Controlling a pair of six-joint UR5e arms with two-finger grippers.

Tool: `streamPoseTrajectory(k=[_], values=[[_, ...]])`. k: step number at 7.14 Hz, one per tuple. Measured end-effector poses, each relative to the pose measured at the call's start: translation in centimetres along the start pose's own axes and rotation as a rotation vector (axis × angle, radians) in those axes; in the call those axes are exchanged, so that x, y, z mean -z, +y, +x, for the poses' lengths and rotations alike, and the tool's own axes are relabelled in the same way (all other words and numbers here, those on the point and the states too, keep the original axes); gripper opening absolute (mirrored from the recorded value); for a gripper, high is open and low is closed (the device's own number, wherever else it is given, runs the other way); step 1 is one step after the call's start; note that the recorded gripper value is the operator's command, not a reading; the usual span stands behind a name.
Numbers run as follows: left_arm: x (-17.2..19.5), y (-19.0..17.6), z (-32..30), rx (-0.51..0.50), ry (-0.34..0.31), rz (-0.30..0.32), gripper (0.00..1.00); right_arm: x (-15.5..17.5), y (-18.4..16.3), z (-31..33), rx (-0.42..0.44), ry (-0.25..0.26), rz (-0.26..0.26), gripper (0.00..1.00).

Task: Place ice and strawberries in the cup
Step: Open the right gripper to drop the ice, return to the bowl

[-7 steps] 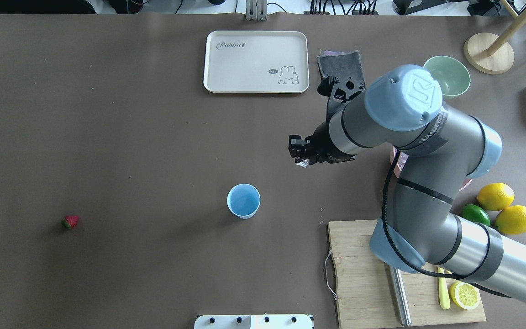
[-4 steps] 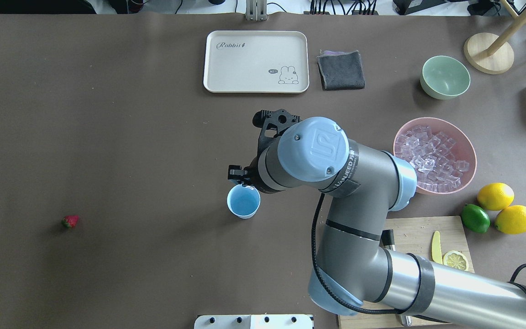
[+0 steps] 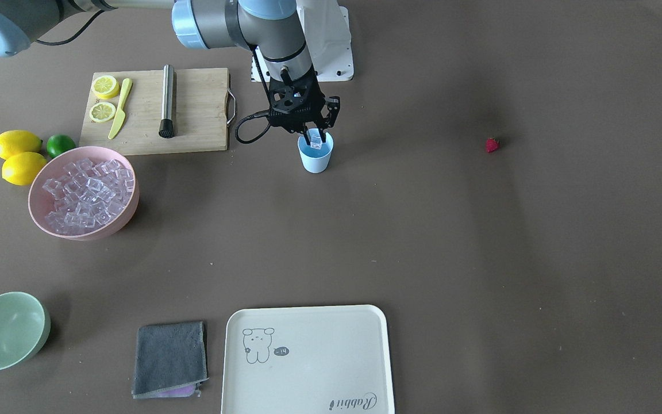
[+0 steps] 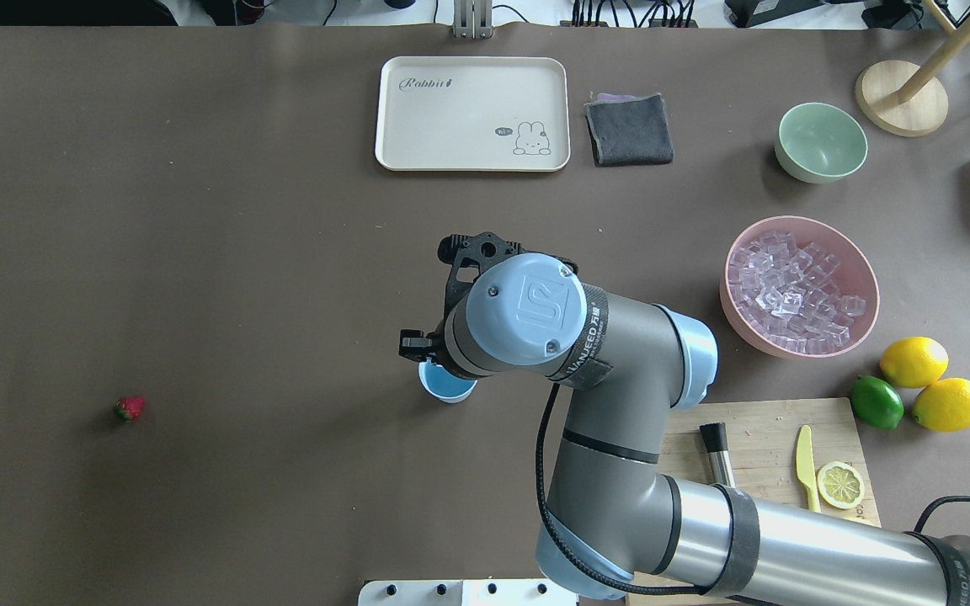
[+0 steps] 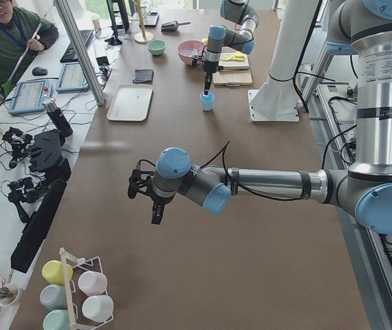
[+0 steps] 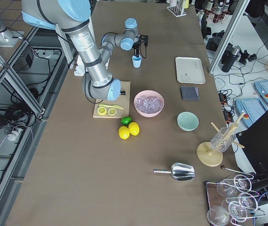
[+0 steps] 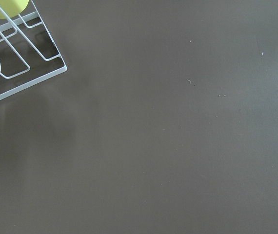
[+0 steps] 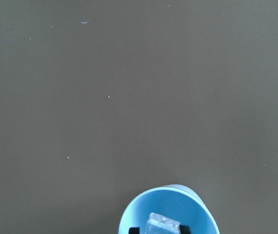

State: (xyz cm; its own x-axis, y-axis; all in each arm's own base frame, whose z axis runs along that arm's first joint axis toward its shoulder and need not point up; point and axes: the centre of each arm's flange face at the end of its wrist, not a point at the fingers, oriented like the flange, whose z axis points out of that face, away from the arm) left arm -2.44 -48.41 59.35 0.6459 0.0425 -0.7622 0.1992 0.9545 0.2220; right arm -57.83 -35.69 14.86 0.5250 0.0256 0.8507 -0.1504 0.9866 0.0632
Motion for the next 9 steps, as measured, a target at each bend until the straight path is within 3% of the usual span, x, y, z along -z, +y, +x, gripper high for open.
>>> streamPoseTrajectory(k=[4, 6, 9], values=[[-0.1, -0.4, 0.4, -0.005, 0.001, 0.002, 0.98, 2.5, -0.5, -0.3, -0.013, -0.03, 0.01, 1.0], [-0.5, -1.1, 1.3, -0.012, 0.007, -0.001, 0.98, 5.5, -4.8, 2.8, -0.046, -0.006, 0.004, 1.0], [-0.8, -1.5, 2.2, -0.015, 0.016, -0.004, 0.98, 7.7, -12.2, 13.8, 0.029, 0.084, -0.01, 1.0]])
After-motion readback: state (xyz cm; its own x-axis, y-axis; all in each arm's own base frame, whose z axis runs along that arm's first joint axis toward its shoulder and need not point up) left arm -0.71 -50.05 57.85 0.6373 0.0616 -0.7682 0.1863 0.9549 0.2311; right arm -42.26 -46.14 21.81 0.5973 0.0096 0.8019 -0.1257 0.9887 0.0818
